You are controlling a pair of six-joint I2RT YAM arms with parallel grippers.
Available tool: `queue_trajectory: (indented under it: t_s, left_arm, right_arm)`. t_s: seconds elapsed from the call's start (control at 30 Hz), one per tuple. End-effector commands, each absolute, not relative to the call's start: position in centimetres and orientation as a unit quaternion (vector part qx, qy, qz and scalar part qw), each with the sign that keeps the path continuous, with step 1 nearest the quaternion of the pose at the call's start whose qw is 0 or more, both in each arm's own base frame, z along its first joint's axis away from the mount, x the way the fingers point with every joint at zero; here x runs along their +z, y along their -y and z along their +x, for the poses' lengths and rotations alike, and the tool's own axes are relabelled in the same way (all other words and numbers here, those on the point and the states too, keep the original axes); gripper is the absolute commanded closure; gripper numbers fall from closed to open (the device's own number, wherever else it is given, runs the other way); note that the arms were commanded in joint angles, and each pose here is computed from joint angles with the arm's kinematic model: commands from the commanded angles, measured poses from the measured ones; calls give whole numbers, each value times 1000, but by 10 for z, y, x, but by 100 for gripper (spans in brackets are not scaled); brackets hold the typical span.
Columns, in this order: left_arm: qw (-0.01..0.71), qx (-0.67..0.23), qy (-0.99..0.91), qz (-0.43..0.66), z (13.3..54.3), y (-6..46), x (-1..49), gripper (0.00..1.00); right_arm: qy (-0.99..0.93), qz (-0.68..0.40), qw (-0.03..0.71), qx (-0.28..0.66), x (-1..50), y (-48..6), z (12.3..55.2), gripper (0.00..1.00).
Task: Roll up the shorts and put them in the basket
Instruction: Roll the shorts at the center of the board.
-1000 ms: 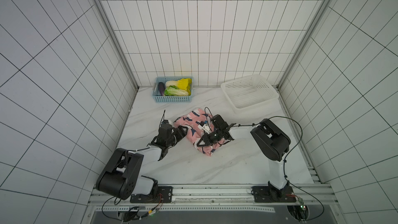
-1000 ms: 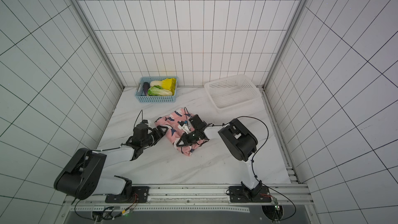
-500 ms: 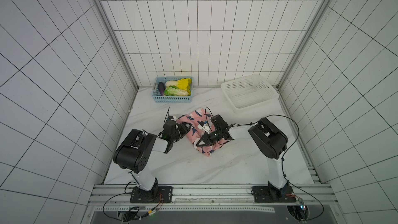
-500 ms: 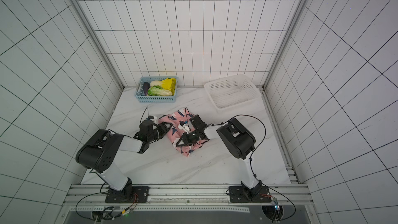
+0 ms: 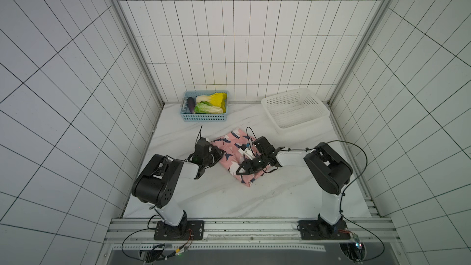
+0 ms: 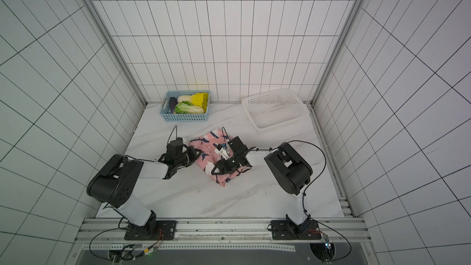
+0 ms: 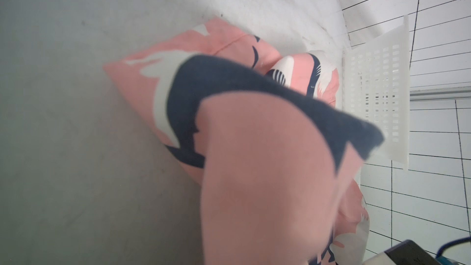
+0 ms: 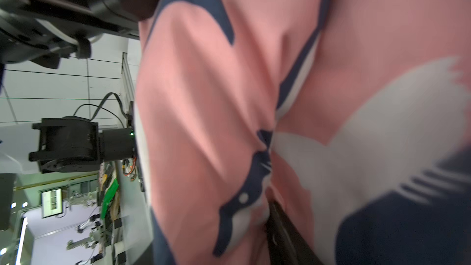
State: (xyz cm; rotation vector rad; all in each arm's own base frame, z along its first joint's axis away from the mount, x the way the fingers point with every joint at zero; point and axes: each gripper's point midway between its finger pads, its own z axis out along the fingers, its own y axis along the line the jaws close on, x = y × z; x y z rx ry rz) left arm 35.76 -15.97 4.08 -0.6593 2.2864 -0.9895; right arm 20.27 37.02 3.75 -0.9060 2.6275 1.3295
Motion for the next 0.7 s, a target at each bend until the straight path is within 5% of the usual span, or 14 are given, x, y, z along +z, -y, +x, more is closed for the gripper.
queue_trajectory:
  t_s: [0.0, 0.37, 0.67]
  left_arm:
    - [297, -327, -860, -255, 357, 143, 46, 100]
    - [296, -276, -878, -258, 349, 139, 52, 100]
    - [274, -253, -889, -268, 346, 139, 49, 100]
  right_arm:
    - [-911, -299, 5, 284, -7, -310, 186, 49]
    - [-915, -363, 38, 171, 4, -296, 185, 46]
    - [-865, -430, 243, 87, 108, -320, 220, 21]
